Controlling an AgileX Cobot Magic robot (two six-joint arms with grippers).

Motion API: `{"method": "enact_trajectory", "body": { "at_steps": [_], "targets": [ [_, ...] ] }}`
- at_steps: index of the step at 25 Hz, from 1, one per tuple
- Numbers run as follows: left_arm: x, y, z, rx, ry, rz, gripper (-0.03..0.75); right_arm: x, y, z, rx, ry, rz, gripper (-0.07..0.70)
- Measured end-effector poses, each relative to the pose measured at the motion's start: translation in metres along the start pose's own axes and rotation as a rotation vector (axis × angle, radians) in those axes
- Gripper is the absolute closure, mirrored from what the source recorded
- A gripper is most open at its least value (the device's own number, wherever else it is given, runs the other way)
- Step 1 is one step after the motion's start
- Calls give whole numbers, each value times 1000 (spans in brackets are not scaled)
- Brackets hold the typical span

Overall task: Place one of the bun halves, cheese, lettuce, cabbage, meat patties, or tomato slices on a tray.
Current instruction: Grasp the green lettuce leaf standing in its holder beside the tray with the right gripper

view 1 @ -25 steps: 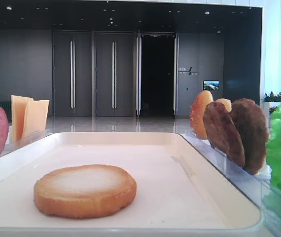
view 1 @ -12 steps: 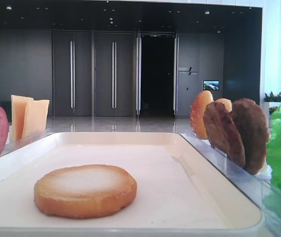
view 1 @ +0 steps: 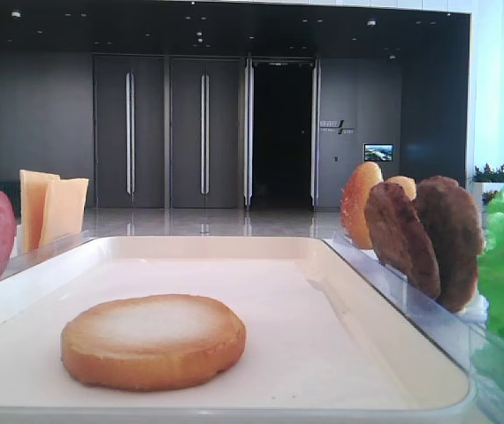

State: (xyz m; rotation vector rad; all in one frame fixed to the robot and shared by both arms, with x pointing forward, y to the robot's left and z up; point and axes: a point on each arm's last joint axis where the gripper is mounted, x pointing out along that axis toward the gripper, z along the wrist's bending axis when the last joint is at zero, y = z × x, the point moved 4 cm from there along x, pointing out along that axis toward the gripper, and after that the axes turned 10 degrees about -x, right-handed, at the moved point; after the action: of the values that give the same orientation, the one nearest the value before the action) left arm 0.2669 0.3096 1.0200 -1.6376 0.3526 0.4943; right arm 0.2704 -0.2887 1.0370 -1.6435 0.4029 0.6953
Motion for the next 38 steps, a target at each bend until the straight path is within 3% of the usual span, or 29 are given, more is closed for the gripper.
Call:
{"method": "enact_trajectory", "body": {
  "at_steps": [10, 15, 18, 22, 28, 32, 38],
  "targets": [
    [0, 0, 0, 0, 0, 0, 389, 17, -65, -9, 65, -34, 186, 326],
    [0, 0, 0, 0, 0, 0, 389, 46, -85, -13, 76, -51, 319, 326],
    [0, 0, 0, 0, 0, 0, 389, 71, -89, -15, 84, -65, 433, 326],
    [0, 0, 0, 0, 0, 0, 389, 90, -88, -16, 89, -74, 517, 326],
    [0, 0, 0, 0, 0, 0, 389, 92, -89, -12, 35, -123, 518, 269],
    [0, 0, 0, 0, 0, 0, 389, 92, -90, -9, 37, -147, 513, 218],
    [0, 0, 0, 0, 0, 0, 389, 91, -93, 4, 78, -230, 496, 210]
  ]
}}
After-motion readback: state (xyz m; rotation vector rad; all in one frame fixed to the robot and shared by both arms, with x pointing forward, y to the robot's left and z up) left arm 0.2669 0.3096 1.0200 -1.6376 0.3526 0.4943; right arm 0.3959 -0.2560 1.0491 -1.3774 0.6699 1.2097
